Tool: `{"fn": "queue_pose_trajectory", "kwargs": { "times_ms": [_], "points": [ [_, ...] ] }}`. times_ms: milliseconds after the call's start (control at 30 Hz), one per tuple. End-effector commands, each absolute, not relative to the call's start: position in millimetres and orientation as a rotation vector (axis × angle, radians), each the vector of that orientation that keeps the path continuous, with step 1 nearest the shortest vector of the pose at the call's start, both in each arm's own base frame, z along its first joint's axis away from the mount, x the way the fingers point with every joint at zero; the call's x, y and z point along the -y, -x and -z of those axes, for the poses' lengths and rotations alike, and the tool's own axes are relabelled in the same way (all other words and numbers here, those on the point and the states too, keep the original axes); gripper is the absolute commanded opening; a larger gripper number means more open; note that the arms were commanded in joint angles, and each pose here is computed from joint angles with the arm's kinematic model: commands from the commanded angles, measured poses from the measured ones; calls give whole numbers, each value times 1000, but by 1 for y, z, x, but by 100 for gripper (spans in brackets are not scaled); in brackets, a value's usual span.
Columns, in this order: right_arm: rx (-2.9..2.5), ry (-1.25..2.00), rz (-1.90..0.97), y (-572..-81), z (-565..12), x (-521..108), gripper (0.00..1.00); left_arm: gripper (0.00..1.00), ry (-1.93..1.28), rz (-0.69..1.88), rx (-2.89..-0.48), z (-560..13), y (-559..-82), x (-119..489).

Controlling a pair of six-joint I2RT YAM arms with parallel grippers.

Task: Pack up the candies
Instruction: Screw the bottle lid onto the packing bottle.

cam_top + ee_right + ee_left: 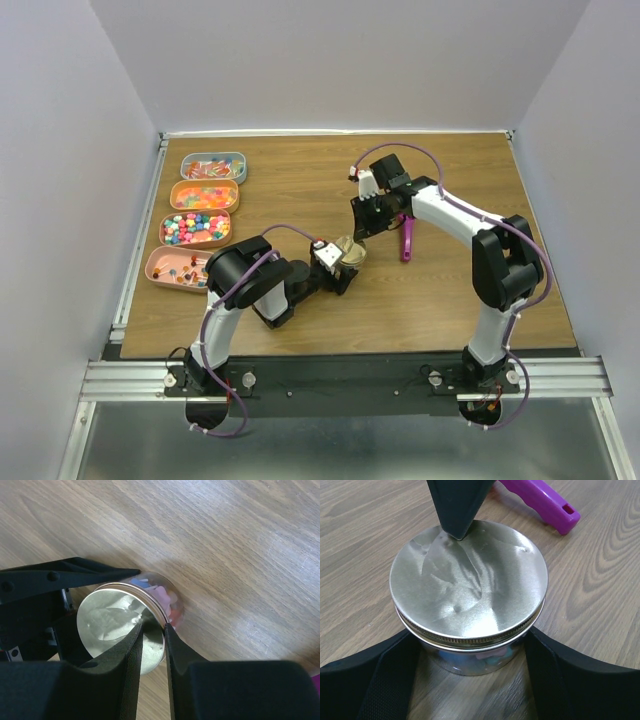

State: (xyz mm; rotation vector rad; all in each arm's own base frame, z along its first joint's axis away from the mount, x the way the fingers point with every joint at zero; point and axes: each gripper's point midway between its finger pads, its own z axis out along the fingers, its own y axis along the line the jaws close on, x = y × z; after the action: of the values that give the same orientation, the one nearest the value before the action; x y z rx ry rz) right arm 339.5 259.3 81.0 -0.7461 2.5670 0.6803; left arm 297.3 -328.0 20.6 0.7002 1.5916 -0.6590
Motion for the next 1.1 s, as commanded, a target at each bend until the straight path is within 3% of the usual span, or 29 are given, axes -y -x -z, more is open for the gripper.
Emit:
{"fn": "queue_pose_trajectory", "kwargs": {
  "times_ms": [0, 400, 600, 733, 1067],
  "points": [
    [-2615, 799, -737, -323, -70, -263, 29, 81, -526, 814, -1111, -135, -289, 333],
    [-2793, 636, -442, -257, -41, -260, 25, 81, -517, 808, -1115, -135, -290, 331],
    [-2884, 363, -355, -232, -23, -246, 22, 81, -516, 813, -1110, -137, -290, 332],
    [-2884, 217, -335, -225, -26, -237, 22, 81, -516, 809, -1113, -136, -290, 331],
    [-2854, 193, -462, -218, -43, -245, 23, 81, -515, 810, -1116, -135, -290, 331]
  ]
}}
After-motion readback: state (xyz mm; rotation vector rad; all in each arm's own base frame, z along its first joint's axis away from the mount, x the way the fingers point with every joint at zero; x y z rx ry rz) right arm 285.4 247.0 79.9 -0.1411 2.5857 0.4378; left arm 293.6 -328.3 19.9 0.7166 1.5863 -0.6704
